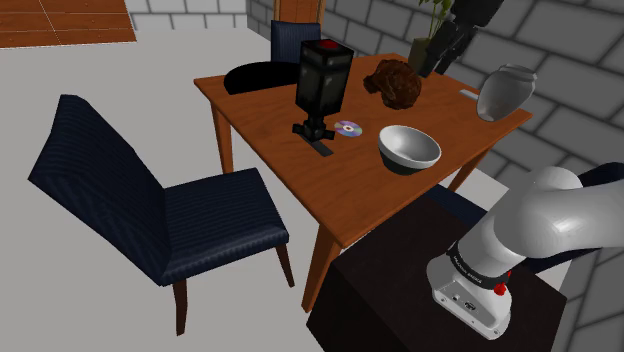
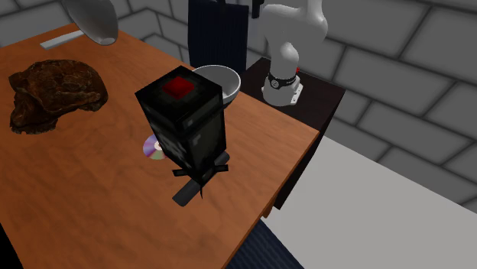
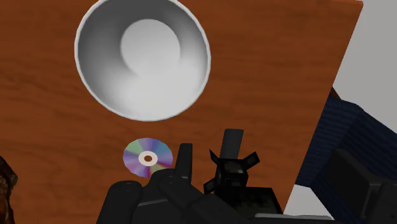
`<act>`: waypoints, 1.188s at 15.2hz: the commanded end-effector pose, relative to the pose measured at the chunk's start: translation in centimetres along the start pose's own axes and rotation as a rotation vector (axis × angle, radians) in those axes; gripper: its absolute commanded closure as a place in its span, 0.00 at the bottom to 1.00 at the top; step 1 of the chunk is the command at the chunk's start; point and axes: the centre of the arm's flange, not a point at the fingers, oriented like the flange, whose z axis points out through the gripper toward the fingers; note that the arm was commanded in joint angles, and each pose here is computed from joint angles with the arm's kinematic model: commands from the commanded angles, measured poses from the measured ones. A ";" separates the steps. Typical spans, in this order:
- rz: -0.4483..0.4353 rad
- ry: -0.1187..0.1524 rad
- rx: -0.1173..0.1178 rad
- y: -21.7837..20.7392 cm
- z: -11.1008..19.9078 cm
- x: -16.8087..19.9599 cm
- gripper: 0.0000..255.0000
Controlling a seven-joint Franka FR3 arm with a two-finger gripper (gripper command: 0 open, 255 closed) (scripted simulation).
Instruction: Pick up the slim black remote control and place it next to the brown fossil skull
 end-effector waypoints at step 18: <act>0.076 -0.085 -0.089 -4.3 19.5 12.3 0.00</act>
